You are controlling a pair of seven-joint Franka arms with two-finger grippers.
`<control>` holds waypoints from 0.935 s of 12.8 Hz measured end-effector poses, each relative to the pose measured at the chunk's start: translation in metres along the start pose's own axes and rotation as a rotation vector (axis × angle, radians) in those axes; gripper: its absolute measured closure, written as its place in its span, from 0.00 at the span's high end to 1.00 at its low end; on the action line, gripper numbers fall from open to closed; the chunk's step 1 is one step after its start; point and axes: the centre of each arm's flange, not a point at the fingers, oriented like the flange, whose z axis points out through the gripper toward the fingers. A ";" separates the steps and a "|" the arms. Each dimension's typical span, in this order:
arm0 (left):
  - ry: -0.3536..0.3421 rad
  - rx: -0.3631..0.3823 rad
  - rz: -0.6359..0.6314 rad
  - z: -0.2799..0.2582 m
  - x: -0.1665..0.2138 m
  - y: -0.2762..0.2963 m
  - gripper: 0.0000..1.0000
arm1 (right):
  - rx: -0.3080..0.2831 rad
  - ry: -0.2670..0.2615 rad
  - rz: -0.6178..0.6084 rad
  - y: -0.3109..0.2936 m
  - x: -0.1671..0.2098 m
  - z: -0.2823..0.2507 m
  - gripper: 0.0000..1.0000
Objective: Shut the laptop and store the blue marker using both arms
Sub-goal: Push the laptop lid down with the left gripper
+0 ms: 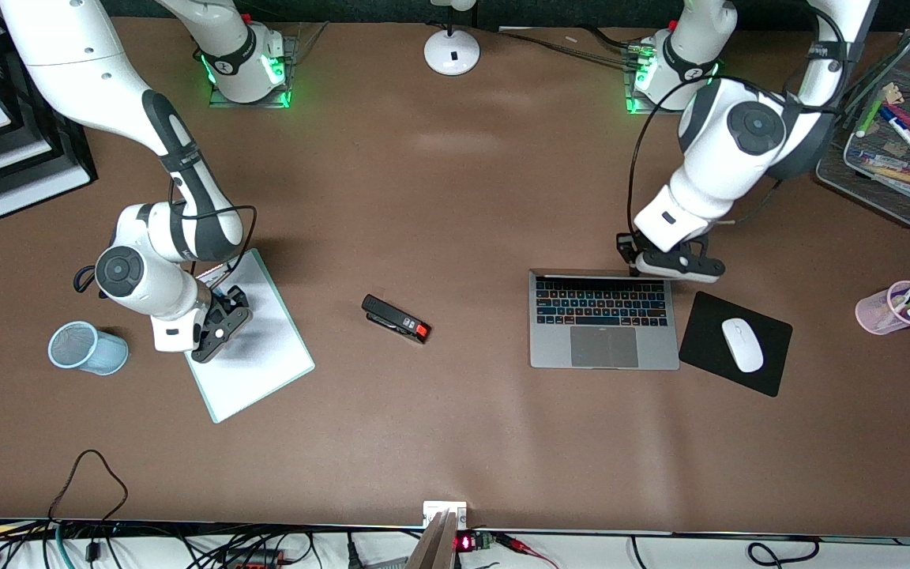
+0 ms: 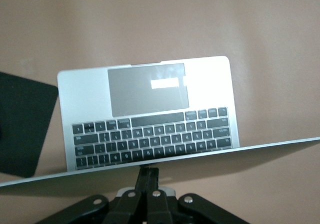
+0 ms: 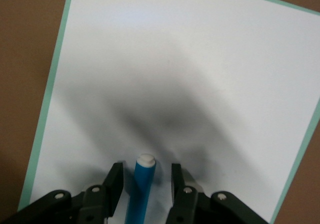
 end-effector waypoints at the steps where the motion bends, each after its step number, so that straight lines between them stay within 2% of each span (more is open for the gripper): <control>1: 0.006 -0.003 0.002 0.005 0.004 -0.001 0.01 | 0.001 -0.001 0.000 0.000 0.000 0.001 0.45; 6: 0.027 -0.025 0.002 0.029 0.024 -0.006 0.01 | -0.002 0.002 0.000 0.000 0.000 0.004 0.42; 12: 0.095 -0.083 -0.023 0.067 0.042 -0.009 0.01 | -0.002 0.003 -0.002 -0.001 0.001 0.006 0.38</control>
